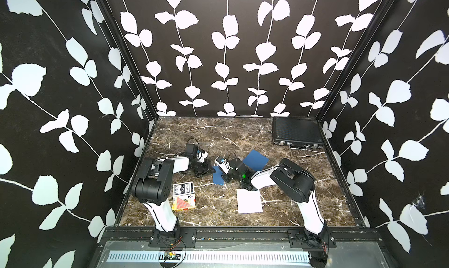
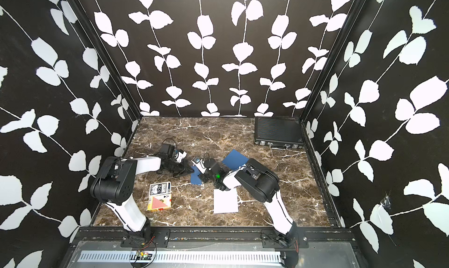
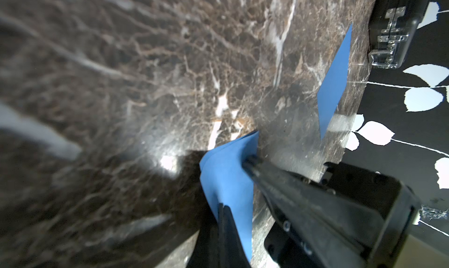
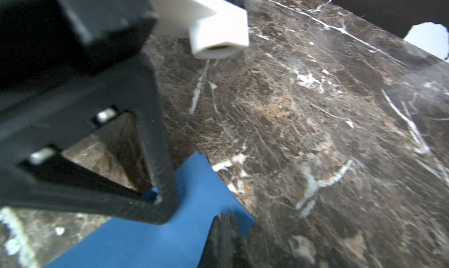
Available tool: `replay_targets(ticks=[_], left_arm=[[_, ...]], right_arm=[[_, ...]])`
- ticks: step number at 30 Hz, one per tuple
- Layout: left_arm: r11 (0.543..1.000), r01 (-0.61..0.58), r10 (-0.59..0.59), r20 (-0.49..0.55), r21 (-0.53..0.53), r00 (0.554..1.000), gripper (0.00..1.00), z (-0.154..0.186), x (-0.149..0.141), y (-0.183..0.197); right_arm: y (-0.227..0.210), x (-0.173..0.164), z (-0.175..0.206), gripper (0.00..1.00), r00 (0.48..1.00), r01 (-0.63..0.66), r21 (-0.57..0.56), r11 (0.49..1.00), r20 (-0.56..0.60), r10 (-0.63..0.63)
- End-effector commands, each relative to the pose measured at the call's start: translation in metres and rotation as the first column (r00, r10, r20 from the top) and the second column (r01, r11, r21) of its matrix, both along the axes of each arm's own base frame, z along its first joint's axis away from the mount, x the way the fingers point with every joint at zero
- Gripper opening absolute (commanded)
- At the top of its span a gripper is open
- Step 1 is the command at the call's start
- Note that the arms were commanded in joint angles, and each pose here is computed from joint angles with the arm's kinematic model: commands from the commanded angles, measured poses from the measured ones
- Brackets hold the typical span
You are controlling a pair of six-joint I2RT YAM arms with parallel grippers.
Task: Fold the square paper along the opposite sides
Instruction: Smooth out the paper at the center of the board.
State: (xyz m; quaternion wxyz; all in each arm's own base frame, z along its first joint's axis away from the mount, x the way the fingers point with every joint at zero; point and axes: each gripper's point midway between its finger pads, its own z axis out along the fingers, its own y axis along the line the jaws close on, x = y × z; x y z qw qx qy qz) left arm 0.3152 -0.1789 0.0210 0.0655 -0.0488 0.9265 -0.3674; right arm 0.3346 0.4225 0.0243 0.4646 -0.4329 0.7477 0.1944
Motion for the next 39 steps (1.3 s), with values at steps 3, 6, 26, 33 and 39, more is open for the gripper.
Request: replay_targets(ticks=[3,6,26,33,39], left_arm=[[0.997,-0.007,0.012,-0.071,0.072,0.997,0.00,-0.019,-0.018,0.011],[0.997,-0.009,0.014,-0.064,0.075,0.998,0.00,-0.018,-0.017,0.011],[0.997,-0.011,0.015,-0.049,0.077,0.999,0.00,-0.014,-0.015,0.011],[0.997,-0.007,0.011,-0.055,0.081,0.998,0.00,-0.016,-0.012,0.011],[0.997,-0.004,0.008,-0.053,0.082,0.999,0.00,-0.016,-0.010,0.011]], right_arm=[[-0.064,0.008,-0.060,0.00,0.984,0.130,-0.230,0.964,-0.086,-0.153],[-0.065,0.011,-0.060,0.00,0.978,0.151,-0.242,0.958,-0.102,-0.180],[0.020,-0.031,0.003,0.07,0.991,-0.073,0.058,0.996,-0.108,0.079],[-0.016,-0.051,-0.048,0.06,0.982,-0.029,-0.078,0.997,-0.189,0.013],[-0.044,-0.061,-0.066,0.05,0.976,0.009,-0.156,0.988,-0.215,-0.042]])
